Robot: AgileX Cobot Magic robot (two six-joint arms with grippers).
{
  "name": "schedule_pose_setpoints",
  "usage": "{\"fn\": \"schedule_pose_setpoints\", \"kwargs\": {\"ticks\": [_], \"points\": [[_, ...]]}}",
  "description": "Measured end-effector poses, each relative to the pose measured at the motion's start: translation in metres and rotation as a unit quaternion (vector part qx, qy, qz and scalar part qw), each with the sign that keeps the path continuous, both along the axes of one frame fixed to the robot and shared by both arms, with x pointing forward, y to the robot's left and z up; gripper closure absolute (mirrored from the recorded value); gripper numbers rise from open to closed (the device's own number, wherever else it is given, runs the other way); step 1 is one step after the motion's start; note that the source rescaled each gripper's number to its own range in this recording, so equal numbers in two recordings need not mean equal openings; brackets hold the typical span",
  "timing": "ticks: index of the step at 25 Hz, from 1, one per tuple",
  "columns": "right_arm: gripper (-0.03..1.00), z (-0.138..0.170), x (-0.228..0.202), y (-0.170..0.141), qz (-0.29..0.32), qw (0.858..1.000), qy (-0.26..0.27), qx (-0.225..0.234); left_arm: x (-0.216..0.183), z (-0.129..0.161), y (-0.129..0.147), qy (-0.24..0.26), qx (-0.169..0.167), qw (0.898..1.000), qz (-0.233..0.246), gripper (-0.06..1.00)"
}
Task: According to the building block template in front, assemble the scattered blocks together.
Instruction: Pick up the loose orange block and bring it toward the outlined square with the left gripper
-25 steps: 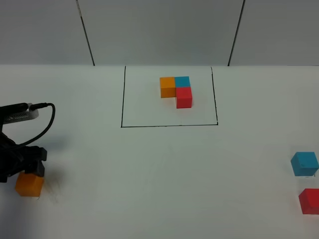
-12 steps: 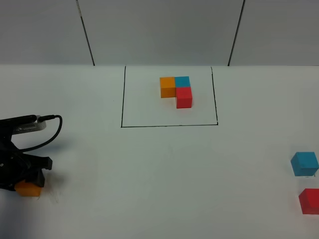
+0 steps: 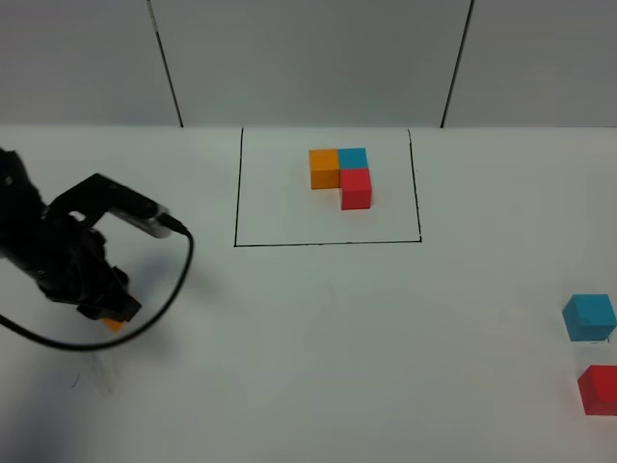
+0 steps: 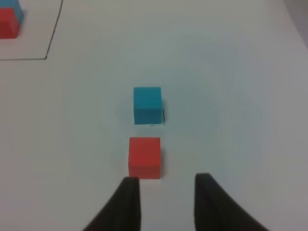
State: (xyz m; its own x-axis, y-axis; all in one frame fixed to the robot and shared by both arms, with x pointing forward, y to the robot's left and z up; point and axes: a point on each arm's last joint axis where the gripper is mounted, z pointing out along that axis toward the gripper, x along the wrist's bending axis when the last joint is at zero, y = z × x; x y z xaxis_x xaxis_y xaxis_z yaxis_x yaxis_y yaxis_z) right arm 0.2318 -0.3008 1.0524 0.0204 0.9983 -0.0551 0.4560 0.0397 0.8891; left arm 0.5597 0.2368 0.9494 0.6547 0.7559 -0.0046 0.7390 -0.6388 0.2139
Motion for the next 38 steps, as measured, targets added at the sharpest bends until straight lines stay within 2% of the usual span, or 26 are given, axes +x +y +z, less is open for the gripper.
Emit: {"fn": "schedule_pose_setpoints", "kwargs": {"ticks": [2,4,5,8,12,18,23,26,32,38], "points": [[0.97,0.0,0.0,0.0,0.0,1.0,0.0,0.0,0.0,0.011,-0.026,-0.012,0.004,0.993,-0.114,0.94],[0.97,0.0,0.0,0.0,0.0,1.0,0.0,0.0,-0.003,0.02,-0.053,-0.027,0.01,0.975,-0.219,0.94],[0.97,0.0,0.0,0.0,0.0,1.0,0.0,0.0,-0.005,0.023,-0.065,-0.036,0.012,0.966,-0.257,0.94],[0.97,0.0,0.0,0.0,0.0,1.0,0.0,0.0,-0.005,0.032,-0.095,-0.064,0.011,0.946,-0.317,0.94],[0.97,0.0,0.0,0.0,0.0,1.0,0.0,0.0,0.003,0.027,-0.127,-0.057,0.014,0.933,-0.356,0.94],[0.97,0.0,0.0,0.0,0.0,1.0,0.0,0.0,0.023,0.012,-0.164,-0.036,0.025,0.926,-0.374,0.94],[0.97,0.0,0.0,0.0,0.0,1.0,0.0,0.0,0.03,-0.006,-0.192,-0.031,0.038,0.916,-0.399,0.94],[0.97,0.0,0.0,0.0,0.0,1.0,0.0,0.0,0.034,-0.02,-0.2,-0.016,0.047,0.912,-0.408,0.94],[0.97,0.0,0.0,0.0,0.0,1.0,0.0,0.0,0.037,-0.045,-0.203,0.011,0.054,0.91,-0.41,0.94],[0.97,0.0,0.0,0.0,0.0,1.0,0.0,0.0,0.038,-0.048,-0.203,0.012,0.055,0.911,-0.409,0.94]]}}
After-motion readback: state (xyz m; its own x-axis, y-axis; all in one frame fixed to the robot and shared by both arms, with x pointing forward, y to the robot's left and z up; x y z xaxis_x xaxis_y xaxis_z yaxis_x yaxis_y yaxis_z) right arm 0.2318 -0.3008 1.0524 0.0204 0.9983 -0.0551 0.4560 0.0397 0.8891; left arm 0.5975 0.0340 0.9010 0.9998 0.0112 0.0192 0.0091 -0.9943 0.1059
